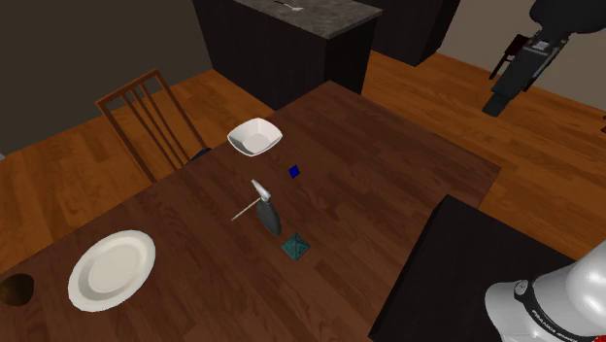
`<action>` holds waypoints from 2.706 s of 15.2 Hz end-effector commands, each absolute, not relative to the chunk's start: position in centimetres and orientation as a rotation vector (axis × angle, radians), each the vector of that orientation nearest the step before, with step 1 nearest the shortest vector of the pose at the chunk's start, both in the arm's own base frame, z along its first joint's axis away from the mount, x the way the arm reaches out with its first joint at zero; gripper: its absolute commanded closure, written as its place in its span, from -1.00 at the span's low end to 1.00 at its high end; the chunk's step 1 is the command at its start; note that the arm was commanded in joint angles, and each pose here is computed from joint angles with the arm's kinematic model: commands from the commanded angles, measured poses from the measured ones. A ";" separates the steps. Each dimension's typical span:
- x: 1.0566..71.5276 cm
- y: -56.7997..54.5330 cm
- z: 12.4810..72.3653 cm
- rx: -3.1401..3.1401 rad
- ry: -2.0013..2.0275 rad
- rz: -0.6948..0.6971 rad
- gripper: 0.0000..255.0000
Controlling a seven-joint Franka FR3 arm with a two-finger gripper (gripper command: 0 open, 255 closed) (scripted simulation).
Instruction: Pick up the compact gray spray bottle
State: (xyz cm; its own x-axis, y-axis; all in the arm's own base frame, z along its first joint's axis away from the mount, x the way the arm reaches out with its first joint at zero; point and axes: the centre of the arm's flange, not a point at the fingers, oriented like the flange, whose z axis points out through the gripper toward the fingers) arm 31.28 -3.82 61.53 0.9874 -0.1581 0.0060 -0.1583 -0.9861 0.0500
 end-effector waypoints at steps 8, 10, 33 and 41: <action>38.0 0.0 56.2 3.088 -0.257 -0.022 -1.00; 39.9 1.1 54.7 3.090 -0.260 -0.030 -1.00; 61.4 13.6 36.7 3.109 -0.296 -0.114 -1.00; 68.8 17.9 30.3 3.115 -0.309 -0.144 -1.00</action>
